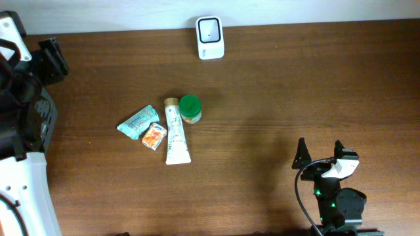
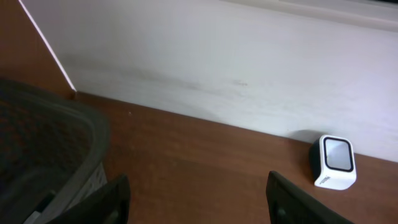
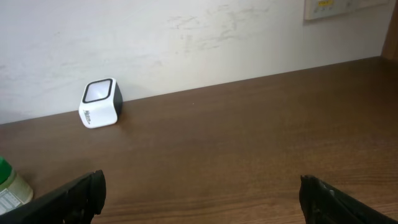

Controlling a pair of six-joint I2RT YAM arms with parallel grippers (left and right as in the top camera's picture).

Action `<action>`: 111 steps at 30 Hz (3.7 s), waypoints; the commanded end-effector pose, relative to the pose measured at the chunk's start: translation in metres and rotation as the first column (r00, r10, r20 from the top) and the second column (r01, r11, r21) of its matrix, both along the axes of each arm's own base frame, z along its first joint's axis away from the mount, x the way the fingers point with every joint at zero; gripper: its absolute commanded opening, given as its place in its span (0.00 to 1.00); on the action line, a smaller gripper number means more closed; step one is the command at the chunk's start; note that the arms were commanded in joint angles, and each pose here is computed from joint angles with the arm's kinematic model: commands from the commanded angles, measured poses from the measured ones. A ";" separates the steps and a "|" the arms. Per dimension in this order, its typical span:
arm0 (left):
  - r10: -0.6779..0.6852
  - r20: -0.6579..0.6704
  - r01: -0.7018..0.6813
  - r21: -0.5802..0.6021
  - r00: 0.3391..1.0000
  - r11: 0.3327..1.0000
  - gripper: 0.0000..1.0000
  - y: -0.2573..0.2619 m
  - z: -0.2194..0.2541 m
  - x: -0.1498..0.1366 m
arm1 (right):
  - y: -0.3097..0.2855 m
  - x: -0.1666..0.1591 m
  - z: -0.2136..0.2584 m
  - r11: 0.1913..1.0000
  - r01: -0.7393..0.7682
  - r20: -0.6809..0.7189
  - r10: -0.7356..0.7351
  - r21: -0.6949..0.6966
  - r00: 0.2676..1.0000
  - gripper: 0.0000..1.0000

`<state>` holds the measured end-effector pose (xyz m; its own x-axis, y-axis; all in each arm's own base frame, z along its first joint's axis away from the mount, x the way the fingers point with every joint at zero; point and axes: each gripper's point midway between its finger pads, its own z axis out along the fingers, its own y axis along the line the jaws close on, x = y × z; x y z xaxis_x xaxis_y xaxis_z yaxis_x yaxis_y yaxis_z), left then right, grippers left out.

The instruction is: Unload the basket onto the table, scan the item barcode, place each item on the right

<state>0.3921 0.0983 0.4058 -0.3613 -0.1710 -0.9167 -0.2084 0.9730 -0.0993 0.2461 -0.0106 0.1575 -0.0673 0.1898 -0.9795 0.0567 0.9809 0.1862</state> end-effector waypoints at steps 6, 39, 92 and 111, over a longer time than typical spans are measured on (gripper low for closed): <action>0.044 -0.024 -0.043 0.046 0.999 0.998 0.67 0.011 -0.002 -0.002 | -0.003 0.000 -0.002 1.000 0.014 -0.004 -0.014 0.004 1.000 0.98; 0.391 -0.186 -0.377 0.110 0.901 0.920 0.67 0.125 -0.044 -0.046 | -0.003 0.000 -0.002 1.000 0.014 -0.004 -0.014 0.004 1.000 0.98; 0.017 -0.678 -0.182 -0.173 0.735 0.968 0.72 0.247 -0.302 -0.107 | -0.003 0.000 -0.002 1.000 0.014 -0.004 -0.014 0.004 1.000 0.98; -0.122 -0.805 -0.057 -0.190 0.581 0.980 0.67 0.248 -0.400 -0.127 | -0.003 0.000 -0.002 1.000 0.014 -0.004 -0.014 0.004 1.000 0.98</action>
